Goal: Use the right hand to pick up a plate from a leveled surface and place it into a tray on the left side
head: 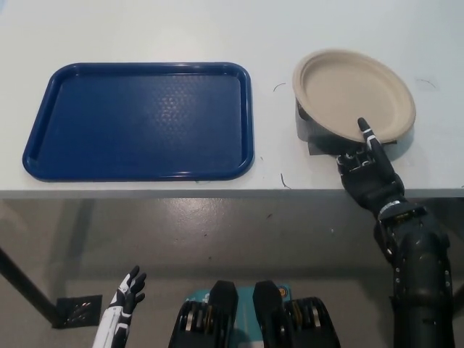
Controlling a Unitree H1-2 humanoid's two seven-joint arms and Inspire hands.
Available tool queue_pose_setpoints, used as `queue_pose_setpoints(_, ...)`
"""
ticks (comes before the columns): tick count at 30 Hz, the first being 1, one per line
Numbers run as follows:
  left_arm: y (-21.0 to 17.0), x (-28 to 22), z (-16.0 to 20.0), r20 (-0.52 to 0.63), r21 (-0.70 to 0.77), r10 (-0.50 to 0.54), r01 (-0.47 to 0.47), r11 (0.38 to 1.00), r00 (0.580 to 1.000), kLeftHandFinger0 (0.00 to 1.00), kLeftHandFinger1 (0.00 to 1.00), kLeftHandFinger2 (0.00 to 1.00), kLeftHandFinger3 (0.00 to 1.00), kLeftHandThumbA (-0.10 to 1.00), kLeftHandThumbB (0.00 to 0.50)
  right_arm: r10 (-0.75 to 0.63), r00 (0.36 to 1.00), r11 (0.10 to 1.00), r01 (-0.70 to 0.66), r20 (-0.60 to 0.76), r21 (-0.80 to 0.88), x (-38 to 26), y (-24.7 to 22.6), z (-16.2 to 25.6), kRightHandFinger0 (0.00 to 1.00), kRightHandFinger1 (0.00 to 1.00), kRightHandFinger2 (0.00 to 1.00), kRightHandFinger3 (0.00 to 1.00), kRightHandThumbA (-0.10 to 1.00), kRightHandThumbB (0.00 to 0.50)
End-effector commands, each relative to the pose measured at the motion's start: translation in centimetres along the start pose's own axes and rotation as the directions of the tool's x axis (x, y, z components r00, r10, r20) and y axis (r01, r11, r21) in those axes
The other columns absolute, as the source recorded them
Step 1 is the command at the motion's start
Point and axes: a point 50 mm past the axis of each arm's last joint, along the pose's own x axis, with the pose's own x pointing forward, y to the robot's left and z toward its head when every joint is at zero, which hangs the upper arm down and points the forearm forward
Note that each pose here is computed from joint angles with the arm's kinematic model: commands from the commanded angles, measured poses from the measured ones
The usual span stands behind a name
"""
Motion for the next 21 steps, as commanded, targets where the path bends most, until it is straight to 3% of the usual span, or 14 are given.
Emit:
queue_pose_setpoints(1, 0.2, 0.6, 0.9, 0.057, 0.008, 0.0, -0.001, 1.0, 0.998, 1.0, 1.0, 1.0, 1.0, 1.0, 0.0, -0.11, 0.994, 0.994, 0.11, 0.017, -0.026, -0.2, -0.9, 0.0, 0.0, 0.21, 0.54, 0.77, 0.8, 0.0)
queue_pose_setpoints(4, 0.2, 0.6, 0.9, 0.062, 0.013, -0.003, 0.002, 1.0, 0.998, 1.0, 1.0, 1.0, 1.0, 1.0, 0.0, -0.1, 0.994, 0.994, 0.101, 0.034, -0.05, -0.6, -0.7, 0.0, 0.0, 0.2, 0.53, 0.75, 0.78, 0.0)
queue_pose_setpoints(7, 0.2, 0.9, 1.0, 0.063, 0.014, -0.003, 0.002, 1.0, 0.998, 1.0, 1.0, 1.0, 1.0, 1.0, 0.0, -0.073, 0.994, 0.993, 0.08, 0.085, -0.09, -1.4, 0.1, 0.1, 0.0, 0.18, 0.53, 0.72, 0.64, 0.0)
queue_pose_setpoints(10, 0.2, 0.9, 1.1, 0.062, 0.005, -0.002, 0.002, 1.0, 0.998, 1.0, 1.0, 1.0, 1.0, 1.0, 0.003, -0.005, 0.991, 0.985, 0.028, 0.133, -0.172, -3.1, 1.9, 0.3, 0.0, 0.16, 0.5, 0.71, 0.64, 0.0)
queue_pose_setpoints(15, 0.2, 0.9, 0.9, 0.059, 0.006, -0.007, 0.007, 1.0, 0.998, 1.0, 1.0, 1.0, 1.0, 1.0, 0.0, 0.093, 0.979, 0.976, -0.053, 0.182, -0.212, -5.8, 4.8, 0.8, 0.0, 0.11, 0.52, 0.67, 0.47, 0.0)
queue_pose_setpoints(18, 0.1, 0.9, 1.0, 0.065, 0.004, -0.006, 0.005, 1.0, 0.998, 1.0, 1.0, 1.0, 1.0, 1.0, 0.0, 0.167, 0.964, 0.96, -0.112, 0.206, -0.257, -7.8, 6.7, 0.9, 0.0, 0.19, 0.56, 0.72, 0.36, 0.0)
queue_pose_setpoints(21, 0.3, 1.4, 1.2, 0.076, 0.011, -0.006, 0.005, 1.0, 0.997, 1.0, 1.0, 1.0, 1.0, 1.0, 0.0, 0.218, 0.954, 0.95, -0.16, 0.204, -0.269, -8.8, 8.3, 0.6, 0.0, 0.25, 0.58, 0.8, 0.33, 0.0)
